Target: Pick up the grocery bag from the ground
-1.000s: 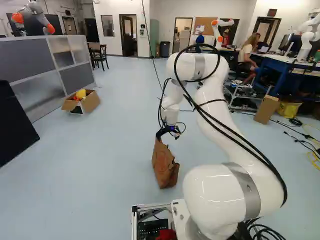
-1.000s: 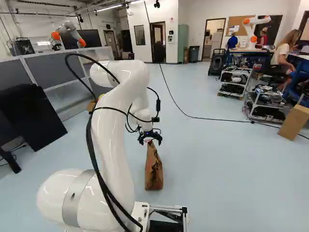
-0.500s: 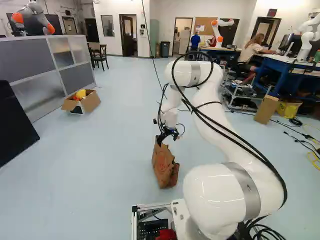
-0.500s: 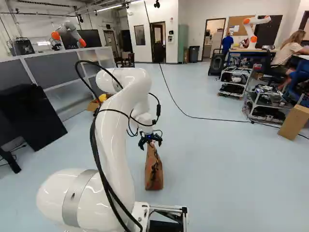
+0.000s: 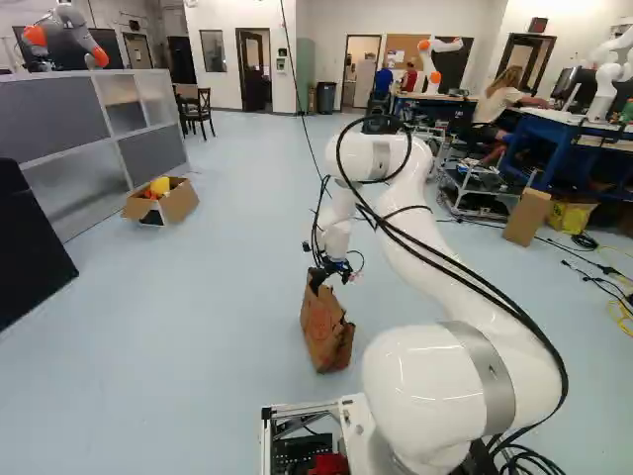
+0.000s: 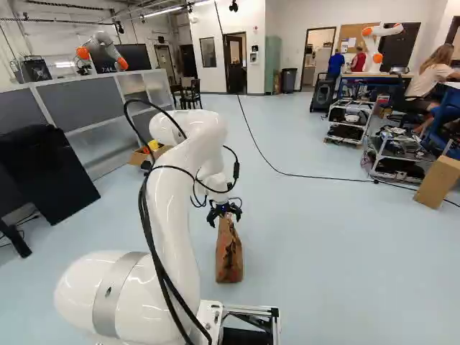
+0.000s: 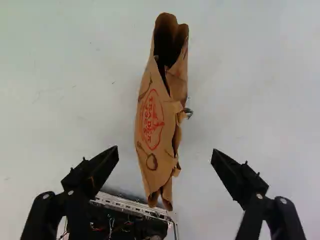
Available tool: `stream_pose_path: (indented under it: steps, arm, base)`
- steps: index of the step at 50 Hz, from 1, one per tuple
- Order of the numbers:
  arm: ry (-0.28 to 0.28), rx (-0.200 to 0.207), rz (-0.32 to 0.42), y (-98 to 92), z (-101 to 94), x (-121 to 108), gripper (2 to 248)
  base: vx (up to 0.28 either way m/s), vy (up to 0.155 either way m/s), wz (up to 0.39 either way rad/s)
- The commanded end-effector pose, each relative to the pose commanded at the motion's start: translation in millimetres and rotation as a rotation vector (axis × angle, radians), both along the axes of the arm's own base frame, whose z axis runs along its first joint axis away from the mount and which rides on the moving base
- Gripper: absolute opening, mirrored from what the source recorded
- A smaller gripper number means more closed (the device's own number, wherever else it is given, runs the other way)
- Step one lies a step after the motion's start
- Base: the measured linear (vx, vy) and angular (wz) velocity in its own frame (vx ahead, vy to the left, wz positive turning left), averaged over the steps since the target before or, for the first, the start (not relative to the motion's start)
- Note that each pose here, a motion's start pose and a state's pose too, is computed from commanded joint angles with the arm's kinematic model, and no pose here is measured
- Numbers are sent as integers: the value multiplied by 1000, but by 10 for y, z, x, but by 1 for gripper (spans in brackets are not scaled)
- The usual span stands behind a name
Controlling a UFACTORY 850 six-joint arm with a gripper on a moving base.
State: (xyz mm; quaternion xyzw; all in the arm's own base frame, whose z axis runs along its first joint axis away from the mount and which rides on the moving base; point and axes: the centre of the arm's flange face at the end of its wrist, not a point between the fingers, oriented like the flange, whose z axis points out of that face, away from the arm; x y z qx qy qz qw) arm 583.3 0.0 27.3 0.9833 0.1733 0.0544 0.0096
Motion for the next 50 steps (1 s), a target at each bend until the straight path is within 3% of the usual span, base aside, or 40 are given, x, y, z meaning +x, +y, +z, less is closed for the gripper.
stream_pose_path:
  steps: [50]
  arm:
    - [33, 0, 0, 0, -760, 57, 247]
  base:
    - [0, 0, 0]
